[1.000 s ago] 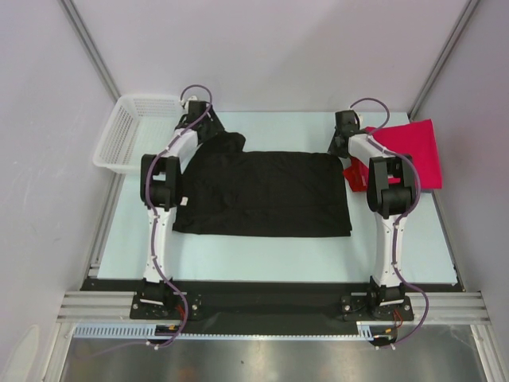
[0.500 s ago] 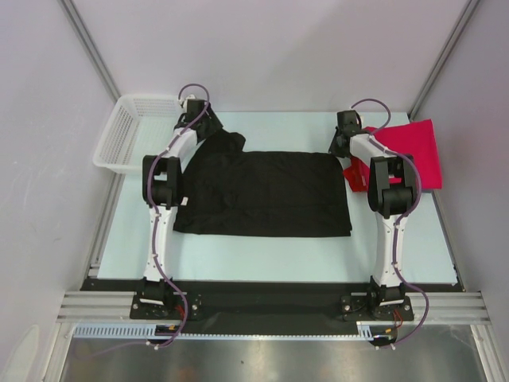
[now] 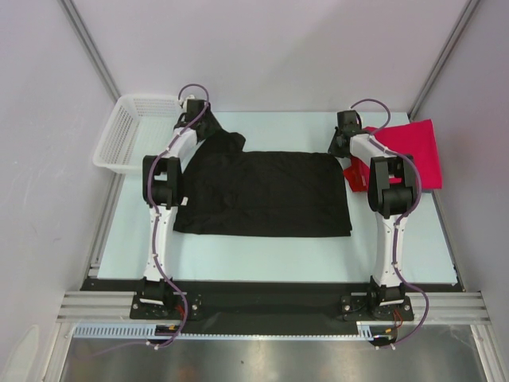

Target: Fold and stack the t-shirts

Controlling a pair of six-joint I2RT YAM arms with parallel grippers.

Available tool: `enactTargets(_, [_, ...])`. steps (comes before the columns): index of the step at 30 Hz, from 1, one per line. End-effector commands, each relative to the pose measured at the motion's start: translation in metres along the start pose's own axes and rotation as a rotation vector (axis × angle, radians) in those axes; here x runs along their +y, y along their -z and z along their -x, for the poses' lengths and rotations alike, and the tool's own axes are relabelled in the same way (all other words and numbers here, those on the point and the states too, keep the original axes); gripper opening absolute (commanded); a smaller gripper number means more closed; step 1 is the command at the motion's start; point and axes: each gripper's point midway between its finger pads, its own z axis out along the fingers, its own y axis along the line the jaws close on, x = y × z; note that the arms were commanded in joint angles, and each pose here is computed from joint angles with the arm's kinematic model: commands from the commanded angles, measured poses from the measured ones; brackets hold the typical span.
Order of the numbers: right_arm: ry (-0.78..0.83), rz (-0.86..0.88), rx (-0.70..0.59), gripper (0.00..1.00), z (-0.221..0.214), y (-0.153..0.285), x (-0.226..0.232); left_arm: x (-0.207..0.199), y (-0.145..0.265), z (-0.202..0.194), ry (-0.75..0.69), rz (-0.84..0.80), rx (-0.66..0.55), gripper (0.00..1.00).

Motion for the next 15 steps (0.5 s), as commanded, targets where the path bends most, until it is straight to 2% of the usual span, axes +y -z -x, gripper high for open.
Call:
enactTargets(1, [-0.006,0.041,-0.049,0.0,0.024,0.026,0.009,-0.003,0.008,0.007,0.007,0.014,-0.004,0.61])
enactTargets(2, [-0.006,0.046,-0.049,0.0,0.024,0.027,0.01,-0.002,0.008,0.003,0.004,0.014,0.009,0.61])
enactTargets(6, [-0.011,0.054,-0.05,0.0,0.025,0.03,0.011,-0.011,0.009,-0.005,-0.027,-0.017,0.033,0.49])
enactTargets(11, [-0.009,0.065,-0.05,0.0,0.028,0.035,0.013,-0.015,0.008,-0.006,-0.038,-0.036,0.037,0.4])
enactTargets(15, [-0.016,0.075,-0.047,0.0,0.031,0.037,0.014,-0.015,0.007,-0.005,-0.034,-0.04,0.034,0.14])
